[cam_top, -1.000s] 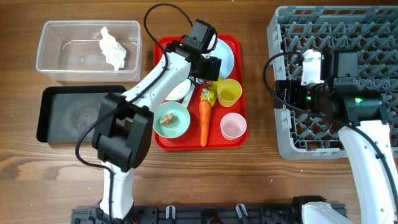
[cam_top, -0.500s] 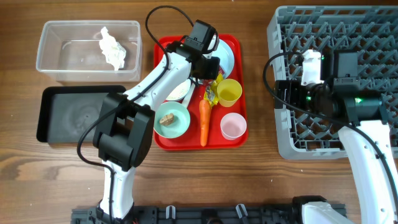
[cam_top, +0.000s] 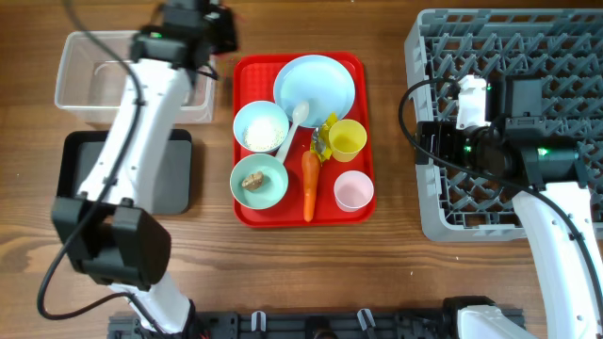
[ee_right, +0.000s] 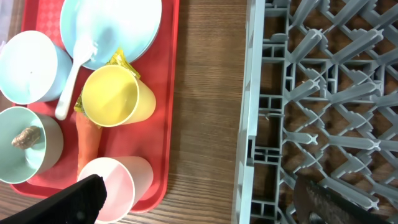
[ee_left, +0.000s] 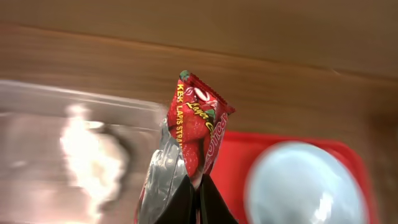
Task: Sort waste into correct bins and load items into the dishwasher rack
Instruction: 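Grasp the red snack wrapper with the left gripper and drop it in the clear bin, then reach the left gripper back to the tray and grasp the yellow wrapper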
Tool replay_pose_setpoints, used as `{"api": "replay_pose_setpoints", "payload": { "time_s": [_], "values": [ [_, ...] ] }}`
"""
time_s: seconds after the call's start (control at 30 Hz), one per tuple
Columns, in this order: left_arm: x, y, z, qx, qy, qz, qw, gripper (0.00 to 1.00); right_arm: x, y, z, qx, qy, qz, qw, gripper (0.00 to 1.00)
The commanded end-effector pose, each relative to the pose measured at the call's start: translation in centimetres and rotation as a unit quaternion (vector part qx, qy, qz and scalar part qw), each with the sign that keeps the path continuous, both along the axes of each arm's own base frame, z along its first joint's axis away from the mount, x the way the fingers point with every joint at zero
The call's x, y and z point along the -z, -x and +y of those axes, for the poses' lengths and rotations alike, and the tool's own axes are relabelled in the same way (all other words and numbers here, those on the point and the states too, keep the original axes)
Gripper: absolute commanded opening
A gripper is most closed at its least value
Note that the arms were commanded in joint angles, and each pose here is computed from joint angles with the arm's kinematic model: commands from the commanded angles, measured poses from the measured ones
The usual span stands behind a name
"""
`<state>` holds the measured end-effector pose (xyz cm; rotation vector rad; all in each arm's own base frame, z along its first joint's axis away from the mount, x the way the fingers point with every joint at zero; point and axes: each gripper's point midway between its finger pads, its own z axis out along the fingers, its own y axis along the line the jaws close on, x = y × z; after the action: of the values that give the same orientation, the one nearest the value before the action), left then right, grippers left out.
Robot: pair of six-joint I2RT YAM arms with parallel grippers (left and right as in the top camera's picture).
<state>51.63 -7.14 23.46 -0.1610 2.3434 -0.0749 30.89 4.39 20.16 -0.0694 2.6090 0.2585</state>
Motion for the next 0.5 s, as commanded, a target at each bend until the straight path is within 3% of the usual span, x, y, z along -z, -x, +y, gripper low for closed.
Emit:
{"api": "replay_pose_setpoints", "payload": {
  "time_s": [0.0, 0.07, 0.13, 0.17, 0.2, 0.4, 0.47],
  "values": [
    [4.0, -1.3, 7.2, -0.083, -0.037, 0.034, 0.995, 0.04, -0.1, -0.2, -0.1, -0.003, 0.01, -0.002, 1.0, 0.99],
    [5.7, -1.6, 9.9, -0.11, -0.037, 0.05, 0.992, 0.08, 0.0, -0.2, -0.1, -0.003, 0.01, -0.001, 1.0, 0.99],
    [7.1, -1.5, 11.4, -0.118, -0.029, 0.066, 0.99, 0.56, 0.0, -0.2, -0.1, -0.003, 0.01, -0.001, 1.0, 0.99],
    [7.4, -1.5, 11.4, -0.116, -0.021, 0.071, 0.991, 0.94, 0.0, -0.2, -0.1, -0.003, 0.01, -0.001, 1.0, 0.99],
    [7.5, -1.5, 11.1, -0.108, -0.01, 0.072, 0.991, 1.0, -0.1, -0.2, -0.1, -0.003, 0.01, -0.002, 1.0, 0.99],
    [6.1, -0.4, 4.1, -0.005, 0.071, 0.083, 0.994, 1.0, 0.0, -0.2, -0.1, -0.003, 0.01, -0.001, 1.0, 0.99],
    [6.6, 1.4, 0.4, 0.045, 0.09, 0.118, 0.988, 0.91, 0.0, -0.2, -0.1, -0.003, 0.01, -0.002, 1.0, 0.99]
  ]
}}
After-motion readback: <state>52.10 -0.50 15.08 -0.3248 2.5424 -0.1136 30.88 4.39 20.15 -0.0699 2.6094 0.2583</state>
